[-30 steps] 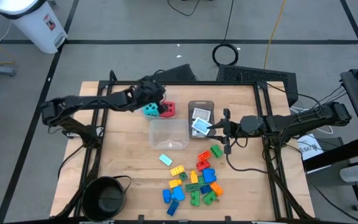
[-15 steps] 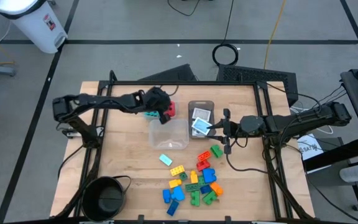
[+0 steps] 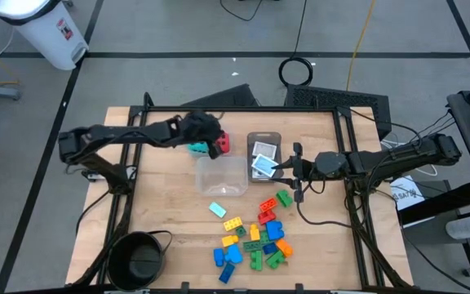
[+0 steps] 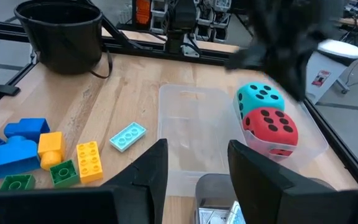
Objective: Pick & Place Toys
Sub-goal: Put the green game piece into the bottom transparent bin
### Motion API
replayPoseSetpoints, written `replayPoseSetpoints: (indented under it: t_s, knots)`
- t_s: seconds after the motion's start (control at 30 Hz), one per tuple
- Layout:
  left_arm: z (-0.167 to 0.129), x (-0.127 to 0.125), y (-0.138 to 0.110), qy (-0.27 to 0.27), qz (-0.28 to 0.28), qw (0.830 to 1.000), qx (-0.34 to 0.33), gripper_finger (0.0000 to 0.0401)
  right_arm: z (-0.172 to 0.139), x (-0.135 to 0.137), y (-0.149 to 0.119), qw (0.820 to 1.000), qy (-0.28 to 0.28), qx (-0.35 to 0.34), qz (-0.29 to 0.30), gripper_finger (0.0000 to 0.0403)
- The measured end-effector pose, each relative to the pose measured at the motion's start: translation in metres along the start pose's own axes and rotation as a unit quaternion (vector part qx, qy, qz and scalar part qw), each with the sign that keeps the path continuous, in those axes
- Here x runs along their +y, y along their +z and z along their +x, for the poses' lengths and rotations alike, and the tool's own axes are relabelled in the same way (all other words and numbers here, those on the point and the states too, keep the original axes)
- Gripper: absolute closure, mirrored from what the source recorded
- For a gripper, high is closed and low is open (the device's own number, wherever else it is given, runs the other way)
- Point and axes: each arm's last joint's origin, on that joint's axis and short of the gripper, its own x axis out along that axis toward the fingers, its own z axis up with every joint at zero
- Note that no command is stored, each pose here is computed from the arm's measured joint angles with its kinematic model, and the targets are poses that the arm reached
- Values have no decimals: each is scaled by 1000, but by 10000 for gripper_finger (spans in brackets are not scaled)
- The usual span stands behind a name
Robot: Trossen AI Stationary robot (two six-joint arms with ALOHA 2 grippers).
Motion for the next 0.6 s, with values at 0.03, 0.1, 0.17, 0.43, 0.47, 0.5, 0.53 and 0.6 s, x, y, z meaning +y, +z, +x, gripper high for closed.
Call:
replayPoseSetpoints:
  t_s: [0.03, 0.1, 0.17, 0.43, 0.47, 0.5, 0.53, 0.6]
  knots:
    - [-9, 1, 5, 1, -4, 1000, -15, 397, 0, 0, 0, 1000, 0, 0, 0, 264]
    - [-28, 4, 14, 2, -7, 999, -46, 392, 0, 0, 0, 1000, 0, 2, 0, 264]
    - [-49, 6, 23, 3, -12, 997, -80, 381, 0, 0, 0, 1000, 0, 2, 0, 264]
    - [-143, 8, 43, -19, -51, 973, -225, 360, 0, 0, -1, 1000, 0, 3, -1, 264]
    - [-154, 9, 43, -21, -55, 969, -241, 360, 0, 0, -1, 1000, 0, 3, -1, 264]
    - [-166, 10, 43, -23, -57, 964, -258, 359, 0, 0, -1, 1000, 0, 3, -1, 264]
    - [-178, 11, 43, -25, -59, 959, -275, 359, 0, 0, -1, 1000, 0, 3, -1, 264]
    - [-201, 14, 39, -28, -62, 952, -300, 359, 0, 0, -1, 1000, 0, 4, -1, 264]
